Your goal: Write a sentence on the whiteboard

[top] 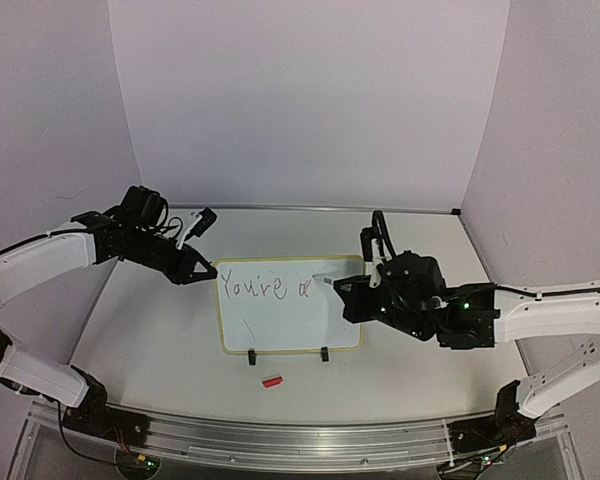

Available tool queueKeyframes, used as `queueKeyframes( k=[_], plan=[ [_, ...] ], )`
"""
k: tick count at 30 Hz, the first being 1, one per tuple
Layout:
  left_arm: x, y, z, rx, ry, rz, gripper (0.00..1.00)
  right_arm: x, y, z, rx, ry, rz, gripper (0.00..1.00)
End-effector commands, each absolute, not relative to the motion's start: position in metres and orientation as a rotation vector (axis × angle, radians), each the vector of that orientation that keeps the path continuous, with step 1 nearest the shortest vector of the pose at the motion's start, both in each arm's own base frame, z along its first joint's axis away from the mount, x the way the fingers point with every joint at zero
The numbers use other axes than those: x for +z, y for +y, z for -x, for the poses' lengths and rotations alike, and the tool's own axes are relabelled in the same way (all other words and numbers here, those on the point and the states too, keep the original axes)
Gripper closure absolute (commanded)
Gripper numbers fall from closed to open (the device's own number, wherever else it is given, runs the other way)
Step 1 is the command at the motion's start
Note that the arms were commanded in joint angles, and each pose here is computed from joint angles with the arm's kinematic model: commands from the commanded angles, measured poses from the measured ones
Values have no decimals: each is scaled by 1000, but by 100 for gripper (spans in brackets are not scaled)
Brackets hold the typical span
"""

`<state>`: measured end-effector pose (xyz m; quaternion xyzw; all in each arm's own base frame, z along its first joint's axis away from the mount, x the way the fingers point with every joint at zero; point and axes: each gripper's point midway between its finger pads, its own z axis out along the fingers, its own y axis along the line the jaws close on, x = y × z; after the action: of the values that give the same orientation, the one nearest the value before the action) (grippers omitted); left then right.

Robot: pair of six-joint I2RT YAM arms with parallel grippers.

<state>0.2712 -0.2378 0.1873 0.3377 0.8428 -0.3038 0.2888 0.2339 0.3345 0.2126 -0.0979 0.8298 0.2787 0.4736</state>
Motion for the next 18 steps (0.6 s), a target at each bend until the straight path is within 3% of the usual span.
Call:
queueKeyframes(
  k=[1,18],
  plan=[
    [176,-234,-269,-769,2304,-920,100,216,330,-236,686,2017,199,100],
    [177,-234,-269,-773,2300,-921,100,181,330,-227,671,2132,225,100]
  ],
)
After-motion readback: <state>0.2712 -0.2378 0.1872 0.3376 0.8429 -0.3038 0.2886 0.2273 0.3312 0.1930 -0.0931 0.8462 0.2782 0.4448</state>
